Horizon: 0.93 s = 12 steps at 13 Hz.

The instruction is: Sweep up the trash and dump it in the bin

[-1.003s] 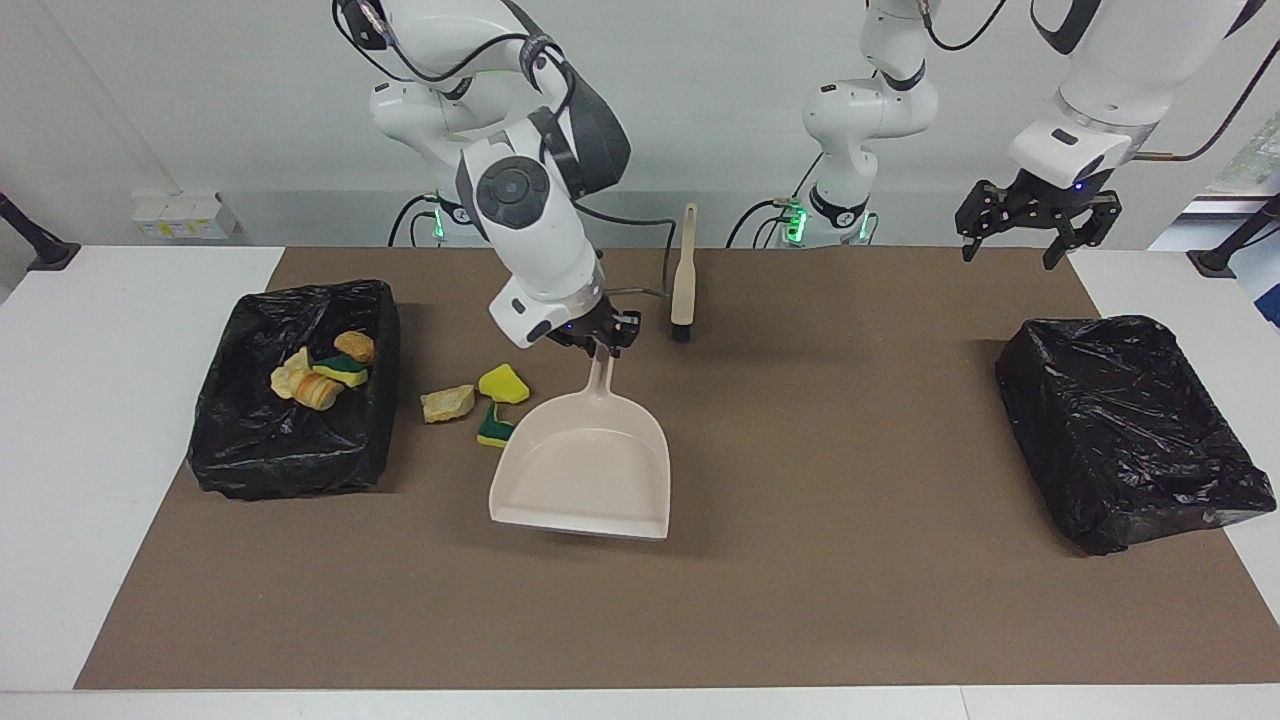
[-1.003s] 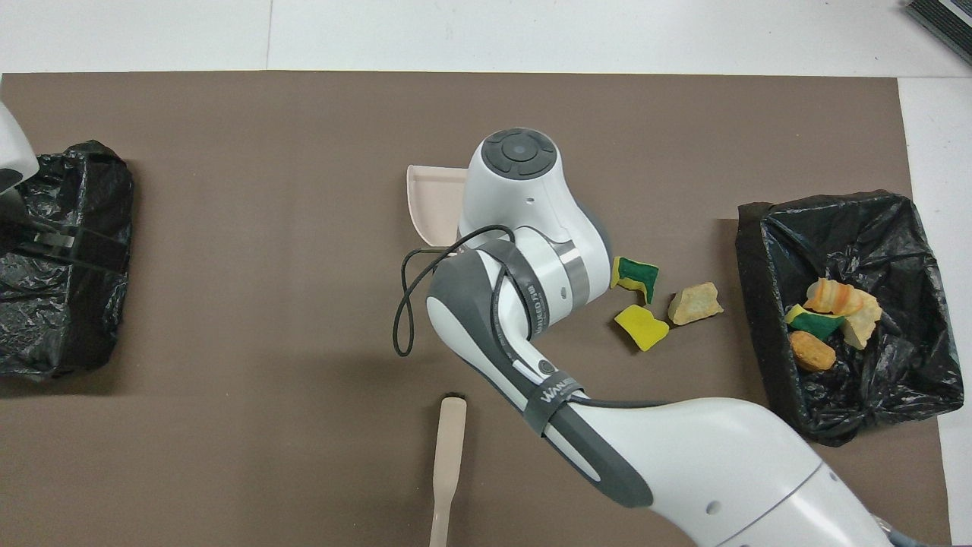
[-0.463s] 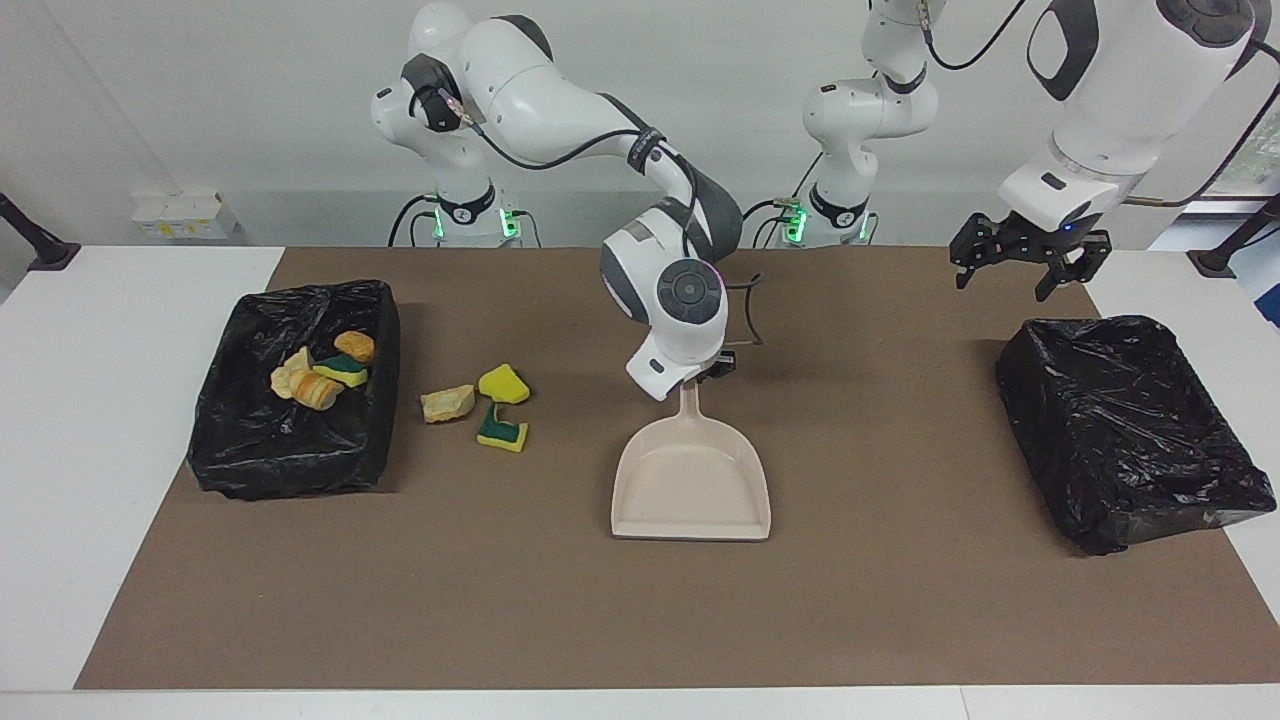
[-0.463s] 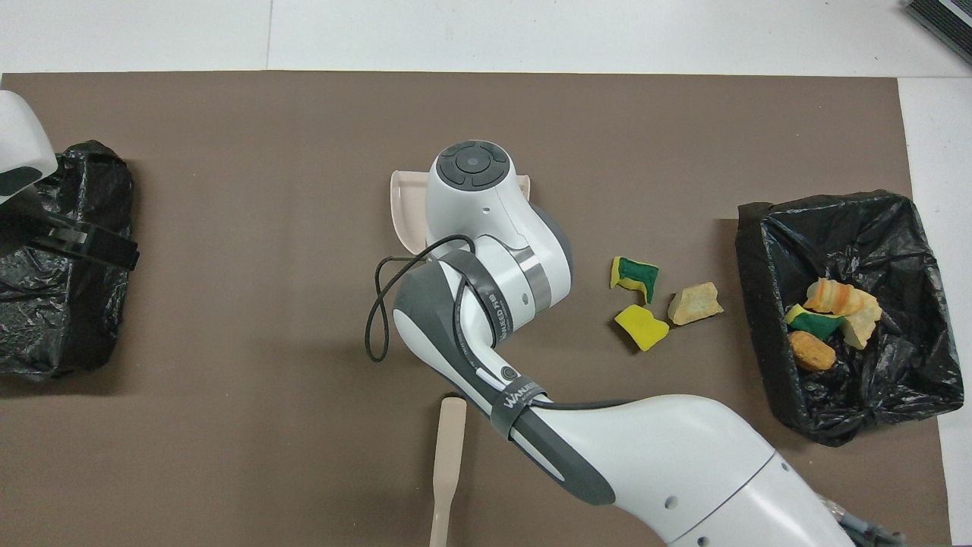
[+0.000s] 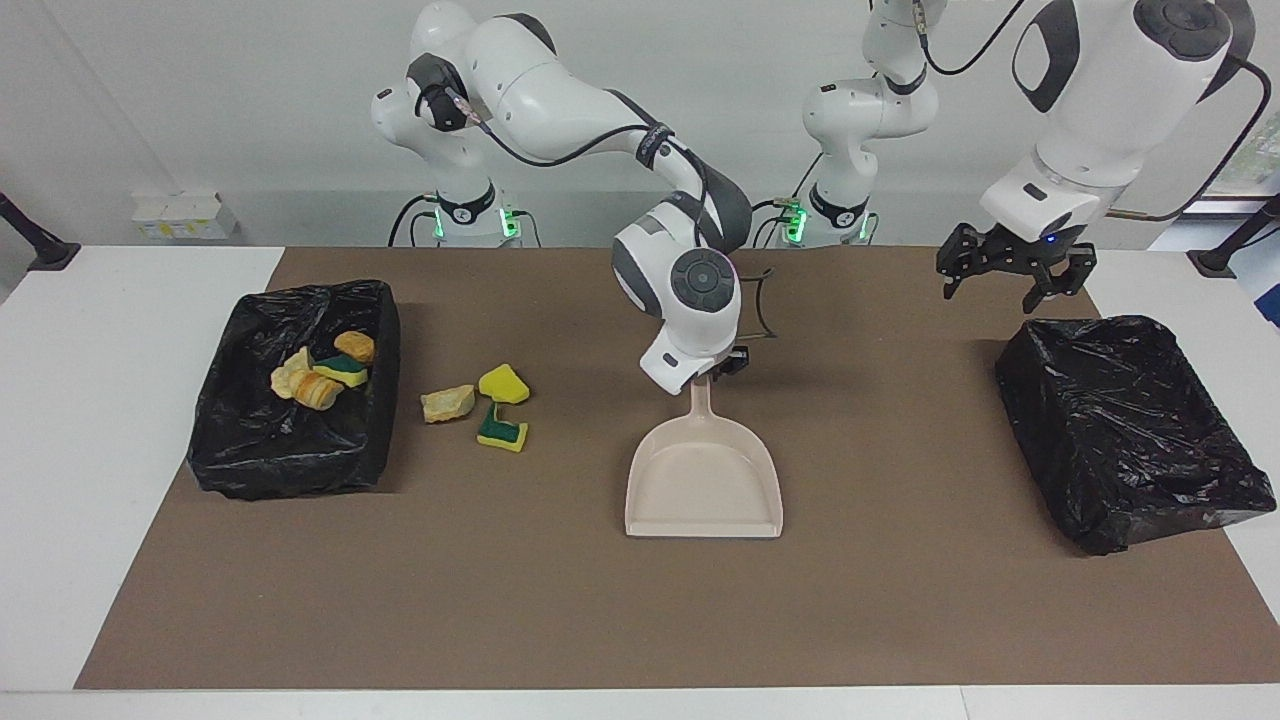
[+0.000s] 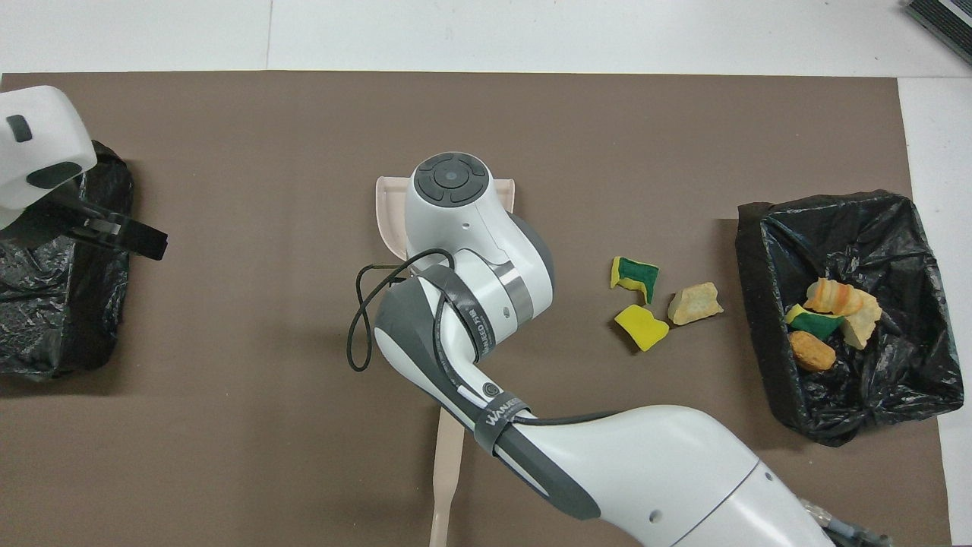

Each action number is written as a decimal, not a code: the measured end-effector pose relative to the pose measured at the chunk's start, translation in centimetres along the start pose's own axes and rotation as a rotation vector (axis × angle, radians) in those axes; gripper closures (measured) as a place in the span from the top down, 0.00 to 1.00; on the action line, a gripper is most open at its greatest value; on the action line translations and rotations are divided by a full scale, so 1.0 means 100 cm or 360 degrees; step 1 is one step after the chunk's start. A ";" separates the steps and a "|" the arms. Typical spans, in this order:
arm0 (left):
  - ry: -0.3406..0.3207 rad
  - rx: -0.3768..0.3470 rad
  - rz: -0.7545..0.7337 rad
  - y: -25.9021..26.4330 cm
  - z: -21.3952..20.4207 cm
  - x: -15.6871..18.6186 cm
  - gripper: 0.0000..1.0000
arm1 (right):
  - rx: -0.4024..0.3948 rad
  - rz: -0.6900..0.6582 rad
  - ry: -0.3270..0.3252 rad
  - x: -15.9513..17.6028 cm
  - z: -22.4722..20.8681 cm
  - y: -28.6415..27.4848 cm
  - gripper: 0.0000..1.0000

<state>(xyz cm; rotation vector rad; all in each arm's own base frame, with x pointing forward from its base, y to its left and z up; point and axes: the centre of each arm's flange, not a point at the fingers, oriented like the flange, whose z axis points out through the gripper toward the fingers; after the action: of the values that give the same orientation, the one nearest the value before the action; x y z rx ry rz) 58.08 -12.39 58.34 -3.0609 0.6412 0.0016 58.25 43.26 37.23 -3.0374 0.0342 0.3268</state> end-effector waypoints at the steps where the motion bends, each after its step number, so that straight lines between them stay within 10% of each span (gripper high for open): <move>1: 0.0006 -0.0009 -0.0008 0.008 0.007 0.007 1.00 | -0.0039 0.0001 0.0038 0.002 -0.012 0.008 1.00; 12: 0.0026 -0.0087 -0.0356 0.204 0.148 0.045 1.00 | -0.0186 0.0044 -0.0029 -0.011 -0.125 0.186 1.00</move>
<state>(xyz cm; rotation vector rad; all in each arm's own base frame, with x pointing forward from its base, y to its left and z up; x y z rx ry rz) 54.06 -32.66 43.30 -3.1695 0.3006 -0.0081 59.26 23.65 48.12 -3.1519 0.0581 0.3717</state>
